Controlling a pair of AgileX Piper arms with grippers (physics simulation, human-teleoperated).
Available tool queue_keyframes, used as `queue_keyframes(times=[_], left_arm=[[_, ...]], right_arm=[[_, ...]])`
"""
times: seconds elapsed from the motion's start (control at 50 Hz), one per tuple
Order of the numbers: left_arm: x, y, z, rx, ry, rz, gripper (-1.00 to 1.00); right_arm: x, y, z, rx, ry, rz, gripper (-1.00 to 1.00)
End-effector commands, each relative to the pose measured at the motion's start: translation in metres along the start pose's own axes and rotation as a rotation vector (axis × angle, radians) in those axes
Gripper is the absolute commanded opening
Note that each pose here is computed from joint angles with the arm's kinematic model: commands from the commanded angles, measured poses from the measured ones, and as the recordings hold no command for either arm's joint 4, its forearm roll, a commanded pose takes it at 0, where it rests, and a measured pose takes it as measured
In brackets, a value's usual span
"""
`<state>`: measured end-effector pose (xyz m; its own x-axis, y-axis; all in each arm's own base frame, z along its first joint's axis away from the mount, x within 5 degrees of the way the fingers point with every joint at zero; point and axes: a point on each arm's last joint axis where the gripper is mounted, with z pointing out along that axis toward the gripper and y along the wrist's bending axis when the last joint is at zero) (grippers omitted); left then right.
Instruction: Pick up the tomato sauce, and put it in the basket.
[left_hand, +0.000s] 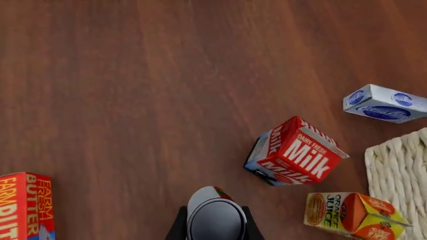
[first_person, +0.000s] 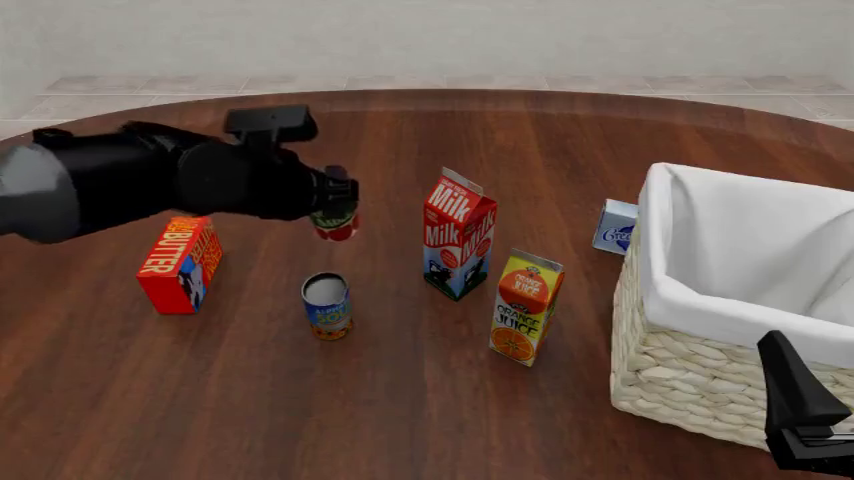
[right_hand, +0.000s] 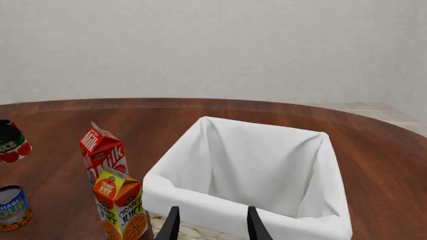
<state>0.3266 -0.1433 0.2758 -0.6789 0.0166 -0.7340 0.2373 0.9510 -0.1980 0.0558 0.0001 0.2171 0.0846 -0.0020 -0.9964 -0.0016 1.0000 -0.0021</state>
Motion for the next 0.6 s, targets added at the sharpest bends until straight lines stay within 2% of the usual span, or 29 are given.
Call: queue_keyframes(times=[0.02,0.12,0.18,0.22,0.3,0.36,0.42,0.6], left_arm=[[0.004,-0.014,-0.041,0.042,-0.037,0.019,-1.00],[0.005,-0.021,-0.058,0.070,-0.066,0.011,-1.00],[0.013,-0.030,-0.066,0.102,-0.064,0.006,-1.00],[0.012,-0.029,-0.075,0.109,-0.090,-0.003,-1.00],[0.025,-0.039,-0.081,0.143,-0.058,-0.020,-1.00],[0.025,-0.042,-0.090,0.160,-0.076,-0.001,-1.00],[0.024,-0.047,-0.101,0.187,-0.090,-0.037,-1.00],[0.028,-0.061,-0.125,0.259,-0.118,-0.009,-1.00]], right_arm=[[0.000,0.000,0.000,0.000,0.000,0.000,1.00],[0.000,0.000,0.000,0.000,0.000,0.000,1.00],[0.000,0.000,0.000,0.000,0.000,0.000,1.00],[0.000,0.000,0.000,0.000,0.000,0.000,1.00],[0.000,0.000,0.000,0.000,0.000,0.000,1.00],[0.000,0.000,0.000,0.000,0.000,0.000,1.00],[0.000,0.000,0.000,0.000,0.000,0.000,1.00],[0.000,0.000,0.000,0.000,0.000,0.000,1.00]])
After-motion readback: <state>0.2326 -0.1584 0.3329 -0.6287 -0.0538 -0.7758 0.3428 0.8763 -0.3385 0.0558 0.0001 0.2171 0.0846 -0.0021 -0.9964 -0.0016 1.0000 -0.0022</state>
